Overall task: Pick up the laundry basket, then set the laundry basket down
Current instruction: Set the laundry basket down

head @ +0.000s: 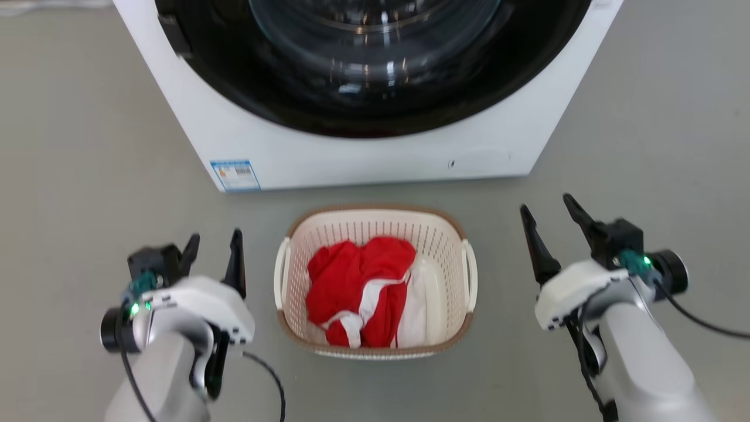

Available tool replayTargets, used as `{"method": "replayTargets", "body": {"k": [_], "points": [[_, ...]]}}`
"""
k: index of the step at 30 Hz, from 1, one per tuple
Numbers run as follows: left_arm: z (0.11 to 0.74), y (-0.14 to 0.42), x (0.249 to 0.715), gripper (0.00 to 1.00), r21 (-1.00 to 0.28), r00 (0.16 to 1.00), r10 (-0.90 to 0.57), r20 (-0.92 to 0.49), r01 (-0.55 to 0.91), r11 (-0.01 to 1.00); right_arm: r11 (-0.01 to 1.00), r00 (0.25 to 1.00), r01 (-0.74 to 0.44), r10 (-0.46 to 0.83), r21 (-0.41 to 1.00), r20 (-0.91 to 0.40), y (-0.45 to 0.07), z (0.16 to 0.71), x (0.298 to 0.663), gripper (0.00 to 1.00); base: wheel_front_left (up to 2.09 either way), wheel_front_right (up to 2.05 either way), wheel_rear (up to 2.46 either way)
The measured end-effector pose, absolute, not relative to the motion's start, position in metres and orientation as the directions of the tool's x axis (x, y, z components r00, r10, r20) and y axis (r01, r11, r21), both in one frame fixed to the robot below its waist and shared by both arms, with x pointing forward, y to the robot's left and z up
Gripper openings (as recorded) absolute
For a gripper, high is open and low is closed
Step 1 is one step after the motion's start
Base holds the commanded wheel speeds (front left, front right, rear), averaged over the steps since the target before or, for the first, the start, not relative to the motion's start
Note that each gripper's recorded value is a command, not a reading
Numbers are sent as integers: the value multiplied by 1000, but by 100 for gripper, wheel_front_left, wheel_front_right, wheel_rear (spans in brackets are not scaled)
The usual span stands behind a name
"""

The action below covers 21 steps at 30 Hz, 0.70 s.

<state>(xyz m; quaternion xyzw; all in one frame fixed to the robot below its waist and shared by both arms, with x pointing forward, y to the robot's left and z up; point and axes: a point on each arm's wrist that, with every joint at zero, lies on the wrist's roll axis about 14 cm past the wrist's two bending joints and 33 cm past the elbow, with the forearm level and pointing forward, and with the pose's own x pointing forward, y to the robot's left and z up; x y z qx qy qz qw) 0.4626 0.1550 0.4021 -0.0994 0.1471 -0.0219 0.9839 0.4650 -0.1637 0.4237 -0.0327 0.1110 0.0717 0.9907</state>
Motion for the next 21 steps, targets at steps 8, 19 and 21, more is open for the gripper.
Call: {"method": "replayTargets", "body": {"k": [8, 19, 21], "points": [[427, 165, 428, 100, -175, 976, -68, -208, 32, 984, 993, 982, -104, 92, -62, -167, -178, 443, 428, 100, 0, 0, 0], [444, 185, 386, 100, -164, 989, -40, -146, 16, 986, 994, 992, -87, 79, -70, -98, -182, 462, 391, 100, 0, 0, 0], [447, 191, 379, 100, -165, 991, -21, -134, -1, 986, 994, 993, -82, 75, -70, -92, -183, 463, 385, 100, 0, 0, 0]]}}
